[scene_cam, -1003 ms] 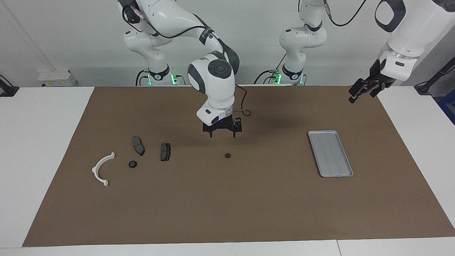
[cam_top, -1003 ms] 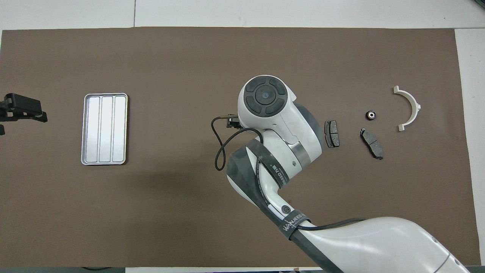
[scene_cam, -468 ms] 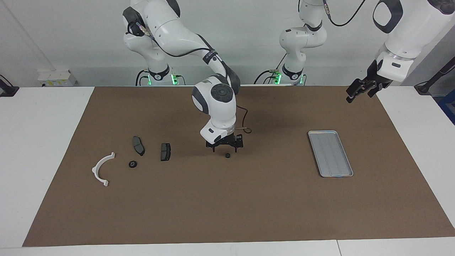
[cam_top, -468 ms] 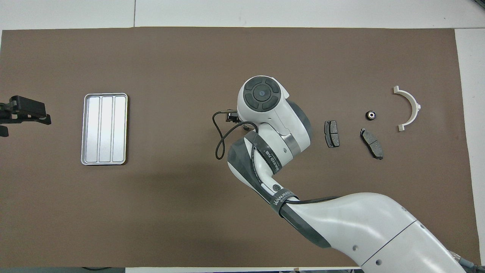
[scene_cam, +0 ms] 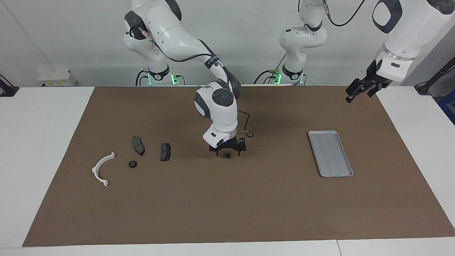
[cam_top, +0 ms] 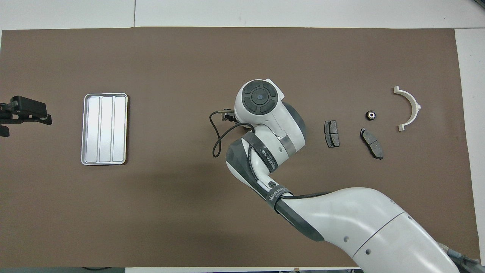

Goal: Place bearing gear from tray to pile

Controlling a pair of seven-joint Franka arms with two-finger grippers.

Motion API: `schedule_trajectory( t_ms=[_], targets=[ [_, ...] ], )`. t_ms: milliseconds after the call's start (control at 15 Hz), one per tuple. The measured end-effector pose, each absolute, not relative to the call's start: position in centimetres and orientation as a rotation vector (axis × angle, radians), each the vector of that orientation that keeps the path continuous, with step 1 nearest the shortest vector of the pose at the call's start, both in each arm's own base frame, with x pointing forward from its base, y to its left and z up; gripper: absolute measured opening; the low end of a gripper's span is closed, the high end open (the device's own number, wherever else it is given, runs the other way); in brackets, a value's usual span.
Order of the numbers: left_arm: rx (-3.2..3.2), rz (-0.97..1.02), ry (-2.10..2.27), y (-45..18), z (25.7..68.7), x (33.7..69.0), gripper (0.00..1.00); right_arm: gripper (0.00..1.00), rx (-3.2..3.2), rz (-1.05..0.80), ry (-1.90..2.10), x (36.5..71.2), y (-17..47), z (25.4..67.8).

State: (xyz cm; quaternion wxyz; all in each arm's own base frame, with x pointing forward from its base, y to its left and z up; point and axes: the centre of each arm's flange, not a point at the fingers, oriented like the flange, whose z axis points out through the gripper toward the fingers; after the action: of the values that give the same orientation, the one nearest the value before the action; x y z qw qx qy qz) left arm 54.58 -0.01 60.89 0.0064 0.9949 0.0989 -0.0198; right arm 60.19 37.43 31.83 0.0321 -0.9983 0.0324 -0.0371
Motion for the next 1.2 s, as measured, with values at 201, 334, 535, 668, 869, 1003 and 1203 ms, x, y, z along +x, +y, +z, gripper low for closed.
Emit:
schedule_trajectory(
  t_ms=[201,334,535,668,869,1003,1203],
  targets=[
    [3.113,-0.062,0.307,-0.1,60.9,54.6,1.0,1.0,-3.073,-0.116,0.094,60.2,37.5,30.9],
    [3.113,-0.062,0.305,-0.2,60.9,54.6,1.0,0.99,-3.079,-0.106,0.092,59.9,37.4,29.9],
    [3.116,-0.063,0.277,-1.2,60.9,54.6,1.0,1.0,-3.091,-0.08,0.088,59.5,37.3,28.7],
    [3.119,-0.064,0.252,-2.0,60.8,54.5,1.0,0.94,-3.093,-0.073,0.084,59.3,37.4,28.5],
    [3.121,-0.062,0.221,-3.1,60.8,54.5,1.0,0.9,-3.093,-0.07,0.079,59.0,37.7,28.4],
    [3.122,-0.061,0.207,-3.6,60.8,54.5,1.0,0.75,-3.096,-0.066,0.08,59.0,37.6,28.3],
    [3.123,-0.056,0.192,-4.1,60.9,54.5,1.0,0.38,-3.1,-0.066,0.083,59.0,37.4,28.7]
  ],
)
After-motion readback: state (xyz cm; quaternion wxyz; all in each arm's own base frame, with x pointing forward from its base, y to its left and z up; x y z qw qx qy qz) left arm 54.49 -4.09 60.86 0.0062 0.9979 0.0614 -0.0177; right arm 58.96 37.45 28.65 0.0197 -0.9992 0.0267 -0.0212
